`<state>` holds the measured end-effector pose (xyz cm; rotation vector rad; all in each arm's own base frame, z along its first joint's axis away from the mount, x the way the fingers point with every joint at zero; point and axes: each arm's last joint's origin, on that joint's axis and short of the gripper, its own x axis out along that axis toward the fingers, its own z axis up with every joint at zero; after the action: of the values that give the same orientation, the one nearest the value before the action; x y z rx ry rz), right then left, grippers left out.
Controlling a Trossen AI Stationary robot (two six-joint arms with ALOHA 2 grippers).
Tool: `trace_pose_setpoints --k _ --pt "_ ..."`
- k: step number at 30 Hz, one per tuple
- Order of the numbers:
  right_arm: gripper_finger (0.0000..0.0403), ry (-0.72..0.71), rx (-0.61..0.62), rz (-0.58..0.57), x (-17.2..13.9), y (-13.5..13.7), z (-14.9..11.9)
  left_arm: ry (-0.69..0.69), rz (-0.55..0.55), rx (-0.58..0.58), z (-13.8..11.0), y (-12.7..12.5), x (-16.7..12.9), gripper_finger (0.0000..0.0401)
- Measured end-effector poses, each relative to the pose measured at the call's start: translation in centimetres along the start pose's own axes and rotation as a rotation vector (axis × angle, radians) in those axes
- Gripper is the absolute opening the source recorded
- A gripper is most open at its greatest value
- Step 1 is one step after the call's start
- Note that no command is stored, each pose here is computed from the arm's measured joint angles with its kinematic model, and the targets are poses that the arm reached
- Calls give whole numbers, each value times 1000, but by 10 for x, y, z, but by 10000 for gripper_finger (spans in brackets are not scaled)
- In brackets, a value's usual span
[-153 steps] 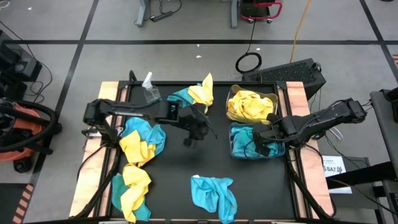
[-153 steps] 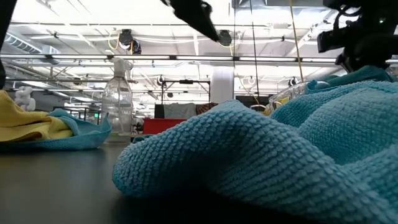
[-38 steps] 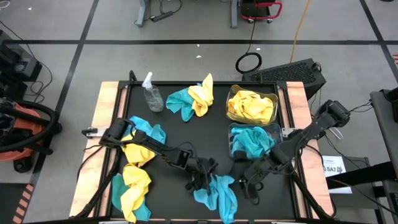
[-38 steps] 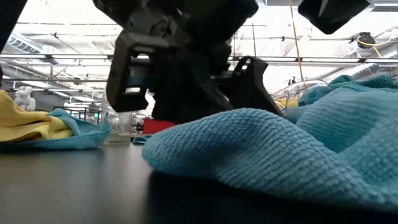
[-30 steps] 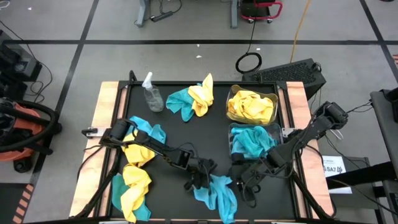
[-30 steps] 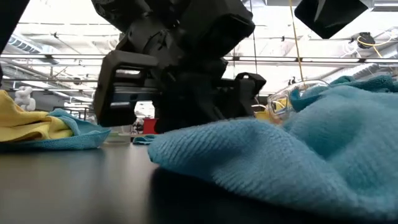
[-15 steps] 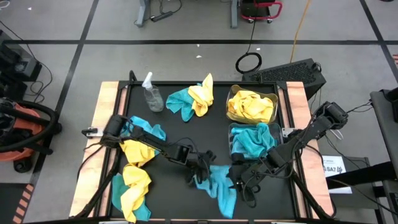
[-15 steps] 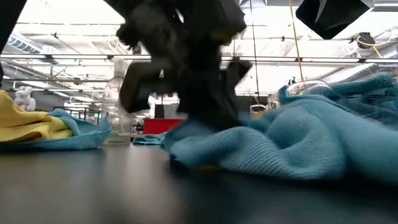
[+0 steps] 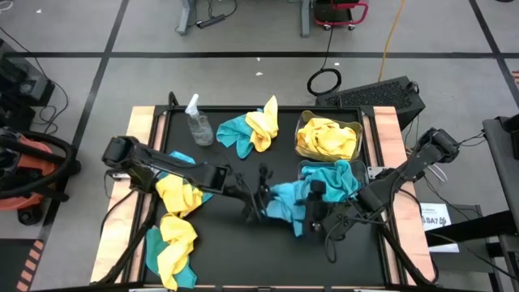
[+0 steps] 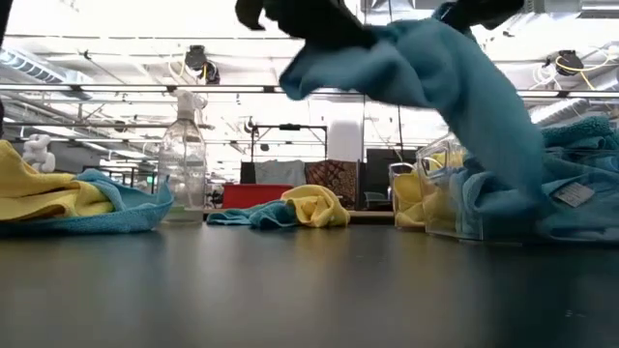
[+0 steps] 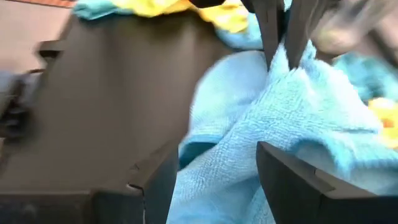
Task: Sort microfiber towel by color & place in baskets
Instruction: Put the blue microfiber towel into the bottom transparent bin
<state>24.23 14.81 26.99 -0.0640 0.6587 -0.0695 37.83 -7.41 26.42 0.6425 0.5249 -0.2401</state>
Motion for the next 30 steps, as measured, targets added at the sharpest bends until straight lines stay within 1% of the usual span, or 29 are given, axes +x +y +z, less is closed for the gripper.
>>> trace_pose_setpoints --k 4,8,10,15,19,22,25,27,30 --pt "221 -60 -81 -132 -2 -4 3 -38 42 -14 7 13 -21 5" --pt "262 -121 -114 -273 -3 -7 7 -51 52 -17 10 17 -33 5" --pt "287 -145 -117 -312 -2 -10 10 -61 58 -18 11 19 -35 5" --pt "337 -189 -106 -290 4 -17 21 -80 70 -20 13 20 -35 5" --pt "353 -188 -84 -233 13 -25 27 -114 105 -10 17 23 -36 4" --pt "353 -174 -81 -231 18 -29 27 -140 133 4 19 25 -36 4" --pt "347 -177 -61 -244 20 -32 28 -153 131 14 21 25 -37 4" --pt "339 -193 -50 -262 21 -34 30 -166 122 20 21 25 -37 4" --pt "317 -220 -40 -272 22 -38 35 -173 121 20 22 25 -37 4"
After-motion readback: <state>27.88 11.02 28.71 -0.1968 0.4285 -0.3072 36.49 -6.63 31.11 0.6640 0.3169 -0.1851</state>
